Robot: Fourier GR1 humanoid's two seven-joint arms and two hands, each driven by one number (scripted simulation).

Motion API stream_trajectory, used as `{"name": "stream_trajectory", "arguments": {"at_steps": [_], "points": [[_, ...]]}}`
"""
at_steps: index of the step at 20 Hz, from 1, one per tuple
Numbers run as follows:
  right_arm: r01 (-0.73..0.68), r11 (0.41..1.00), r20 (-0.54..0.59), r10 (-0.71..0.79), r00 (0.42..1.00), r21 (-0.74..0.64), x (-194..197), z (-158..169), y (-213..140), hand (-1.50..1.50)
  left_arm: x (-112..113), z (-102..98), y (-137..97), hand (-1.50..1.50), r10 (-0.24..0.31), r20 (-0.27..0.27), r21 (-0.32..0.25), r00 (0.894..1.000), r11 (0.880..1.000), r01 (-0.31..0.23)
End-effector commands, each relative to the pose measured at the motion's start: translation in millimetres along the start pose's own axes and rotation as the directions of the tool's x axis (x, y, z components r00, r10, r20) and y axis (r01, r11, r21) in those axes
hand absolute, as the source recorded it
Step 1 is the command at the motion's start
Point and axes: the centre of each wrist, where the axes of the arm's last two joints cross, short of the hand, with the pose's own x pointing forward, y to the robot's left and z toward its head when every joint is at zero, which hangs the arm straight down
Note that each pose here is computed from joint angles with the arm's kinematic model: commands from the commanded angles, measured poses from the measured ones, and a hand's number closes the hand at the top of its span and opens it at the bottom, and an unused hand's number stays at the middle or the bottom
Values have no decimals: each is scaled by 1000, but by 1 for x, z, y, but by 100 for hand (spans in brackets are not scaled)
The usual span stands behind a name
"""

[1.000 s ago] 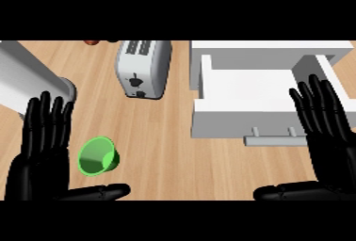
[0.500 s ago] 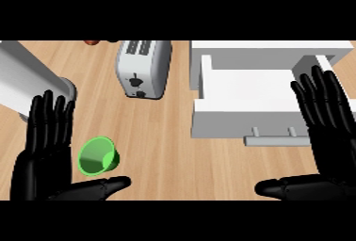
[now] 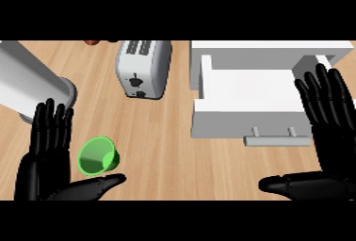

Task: Pick up the cup, place it into the drawer and close the drawer

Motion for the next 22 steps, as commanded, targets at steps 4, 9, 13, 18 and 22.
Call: {"name": "stream_trajectory", "arguments": {"at_steps": [4,9,13,18,22], "points": [[-8,1000,5,8,1000,-7,5,-17,15,-150,-13,6,23,-150,-42,-56,23,998,999,43],[-2,1000,0,2,1000,6,-5,1,7,-150,-48,26,32,-150,-51,-95,97,994,993,61],[2,1000,-14,-1,1000,16,0,-15,9,-150,-76,28,49,-150,-65,-113,98,991,992,77],[5,1000,-26,-5,1000,16,7,8,5,-150,-96,20,30,-150,-61,-131,84,989,994,72],[-15,1000,-12,15,1000,14,-1,-3,-14,-150,-102,55,81,-150,-67,-143,94,987,992,81]]}}
